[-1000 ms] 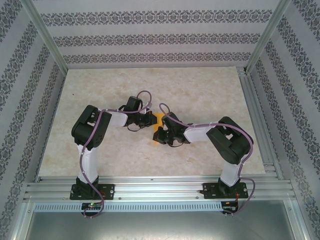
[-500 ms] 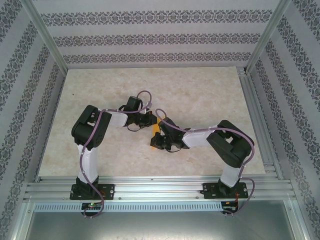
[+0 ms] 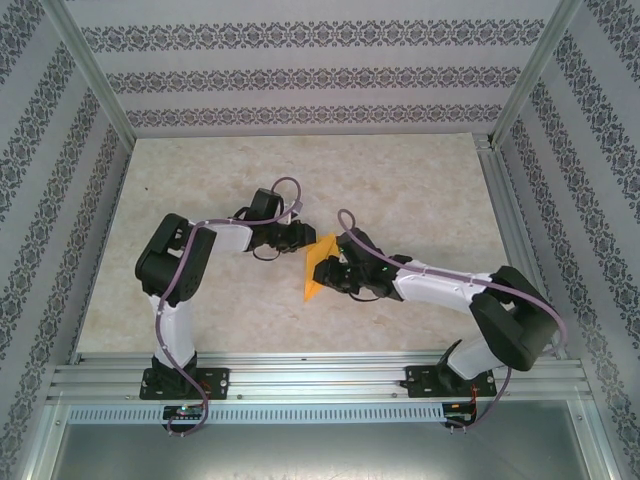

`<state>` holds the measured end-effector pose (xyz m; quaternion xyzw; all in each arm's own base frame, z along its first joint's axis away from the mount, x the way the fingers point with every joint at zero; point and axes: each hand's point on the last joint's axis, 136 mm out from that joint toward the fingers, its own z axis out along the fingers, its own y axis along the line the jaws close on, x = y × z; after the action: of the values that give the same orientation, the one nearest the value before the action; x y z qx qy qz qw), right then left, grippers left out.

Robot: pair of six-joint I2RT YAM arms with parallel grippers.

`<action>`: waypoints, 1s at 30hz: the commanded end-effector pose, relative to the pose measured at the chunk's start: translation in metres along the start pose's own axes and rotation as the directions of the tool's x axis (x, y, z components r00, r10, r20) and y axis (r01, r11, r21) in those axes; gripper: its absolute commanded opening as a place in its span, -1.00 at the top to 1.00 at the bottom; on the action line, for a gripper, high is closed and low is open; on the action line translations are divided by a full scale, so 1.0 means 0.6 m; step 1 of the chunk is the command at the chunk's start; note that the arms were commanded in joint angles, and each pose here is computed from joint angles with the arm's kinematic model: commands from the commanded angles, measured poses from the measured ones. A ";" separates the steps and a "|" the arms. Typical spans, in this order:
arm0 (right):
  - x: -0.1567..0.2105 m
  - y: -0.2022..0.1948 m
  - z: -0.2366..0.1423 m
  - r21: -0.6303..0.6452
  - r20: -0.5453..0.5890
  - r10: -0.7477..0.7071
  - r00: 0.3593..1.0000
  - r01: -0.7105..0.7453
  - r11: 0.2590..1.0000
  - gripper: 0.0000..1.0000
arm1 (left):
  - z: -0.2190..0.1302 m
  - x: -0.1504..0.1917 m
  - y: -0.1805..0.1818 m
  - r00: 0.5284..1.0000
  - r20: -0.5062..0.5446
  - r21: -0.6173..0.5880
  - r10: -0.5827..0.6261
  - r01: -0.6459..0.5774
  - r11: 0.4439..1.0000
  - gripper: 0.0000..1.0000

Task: Fold a paper plane with a square sheet of paper (pick it up from the middle)
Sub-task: Fourth fold the wing at the center of the table.

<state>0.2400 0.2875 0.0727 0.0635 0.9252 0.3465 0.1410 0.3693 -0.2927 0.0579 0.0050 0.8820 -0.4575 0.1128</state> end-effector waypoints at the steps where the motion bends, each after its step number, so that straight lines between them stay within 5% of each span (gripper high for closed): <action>1: -0.013 -0.055 -0.004 0.068 0.059 0.054 0.997 -0.058 0.996 0.37 | -0.047 -0.008 -0.044 0.997 0.051 -0.003 0.066 -0.066 0.998 0.33; 11: -0.029 -0.066 0.030 0.053 0.054 0.095 0.994 -0.098 0.994 0.34 | -0.067 0.103 0.000 0.999 -0.044 -0.052 -0.004 0.002 0.999 0.17; 17: -0.042 -0.086 0.034 0.052 0.087 0.133 0.987 -0.138 0.989 0.33 | -0.084 0.127 -0.022 0.999 -0.023 -0.073 0.039 -0.041 0.996 0.60; 22: -0.056 -0.098 0.027 0.051 0.101 0.145 0.984 -0.151 0.987 0.33 | -0.084 0.137 -0.060 0.989 -0.052 -0.104 0.141 -0.146 0.984 0.72; 27: -0.071 -0.106 0.016 0.036 0.122 0.155 0.980 -0.161 0.986 0.35 | -0.060 0.148 -0.047 0.965 -0.123 -0.267 0.232 -0.257 0.929 0.40; 30: -0.079 -0.115 0.006 0.031 0.138 0.164 0.977 -0.169 0.985 0.35 | -0.052 0.150 -0.027 0.946 -0.159 -0.415 0.283 -0.324 0.850 0.29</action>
<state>0.2814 0.2319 0.0253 0.1714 0.9198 0.3162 0.1570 0.2770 -0.3055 0.0957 0.1133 0.9219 -0.3431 0.1398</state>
